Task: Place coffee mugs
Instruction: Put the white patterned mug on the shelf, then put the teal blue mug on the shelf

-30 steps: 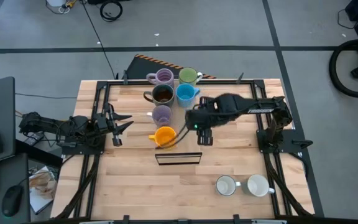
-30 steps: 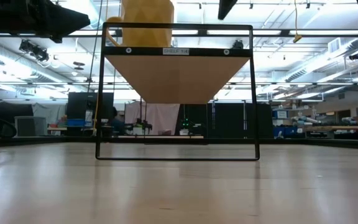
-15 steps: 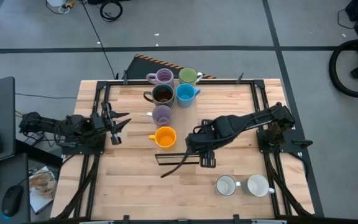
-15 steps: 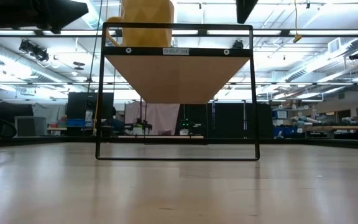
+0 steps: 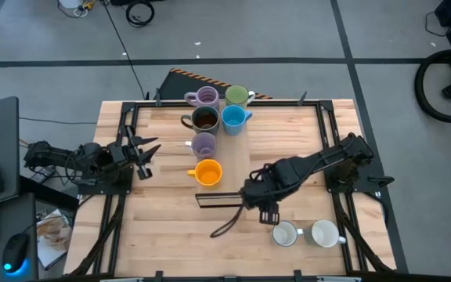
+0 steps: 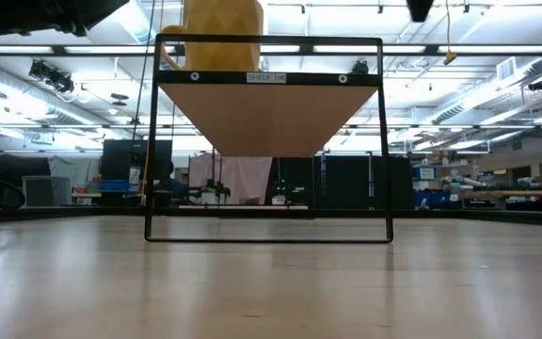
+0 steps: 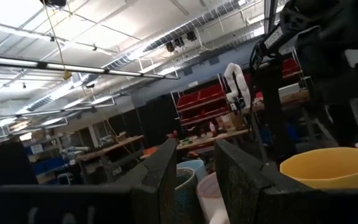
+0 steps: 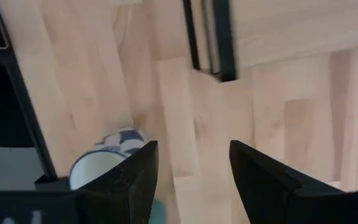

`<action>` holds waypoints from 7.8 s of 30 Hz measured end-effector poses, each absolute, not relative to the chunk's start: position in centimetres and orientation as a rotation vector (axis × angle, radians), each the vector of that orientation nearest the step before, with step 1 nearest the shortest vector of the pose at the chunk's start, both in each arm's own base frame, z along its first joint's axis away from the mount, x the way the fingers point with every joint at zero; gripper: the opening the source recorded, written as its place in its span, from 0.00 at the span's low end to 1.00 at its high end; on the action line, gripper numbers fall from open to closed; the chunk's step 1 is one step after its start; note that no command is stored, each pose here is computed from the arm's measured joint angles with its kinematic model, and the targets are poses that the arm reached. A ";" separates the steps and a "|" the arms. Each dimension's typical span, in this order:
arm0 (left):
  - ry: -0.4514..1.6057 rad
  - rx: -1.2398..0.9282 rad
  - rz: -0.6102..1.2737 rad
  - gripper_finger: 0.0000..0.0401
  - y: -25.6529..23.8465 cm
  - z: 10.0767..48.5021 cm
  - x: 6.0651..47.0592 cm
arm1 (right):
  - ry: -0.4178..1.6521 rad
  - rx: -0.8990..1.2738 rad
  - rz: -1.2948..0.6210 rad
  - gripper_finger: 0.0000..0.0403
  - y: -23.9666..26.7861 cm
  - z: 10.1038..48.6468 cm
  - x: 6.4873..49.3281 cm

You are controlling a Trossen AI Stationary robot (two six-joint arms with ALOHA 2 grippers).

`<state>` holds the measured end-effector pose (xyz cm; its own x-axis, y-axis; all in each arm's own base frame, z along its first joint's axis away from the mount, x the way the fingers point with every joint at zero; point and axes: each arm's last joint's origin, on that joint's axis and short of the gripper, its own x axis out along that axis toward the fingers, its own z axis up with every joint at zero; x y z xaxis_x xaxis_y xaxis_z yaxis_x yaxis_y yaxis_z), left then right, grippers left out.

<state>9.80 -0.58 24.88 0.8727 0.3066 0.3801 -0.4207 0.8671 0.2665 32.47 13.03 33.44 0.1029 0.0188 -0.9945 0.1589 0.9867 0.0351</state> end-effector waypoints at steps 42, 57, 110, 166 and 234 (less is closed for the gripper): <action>-0.345 0.367 0.395 0.28 -0.6 25.0 9.7 | 1.616 0.451 -0.198 0.49 22.7 21.4 27.4; -0.345 0.366 0.395 0.28 -0.6 25.0 9.7 | 1.612 0.403 -0.224 0.25 22.4 20.9 27.2; -0.265 0.035 0.379 0.28 -0.5 23.7 10.2 | 1.478 0.083 -0.277 0.10 0.5 34.7 27.0; -0.141 -0.045 0.321 0.28 -0.6 24.1 10.2 | 1.225 -0.037 -0.068 0.20 -2.3 36.4 38.4; -0.126 -0.036 0.320 0.28 -0.6 24.0 10.2 | 1.527 0.297 -0.128 0.52 13.4 34.0 31.7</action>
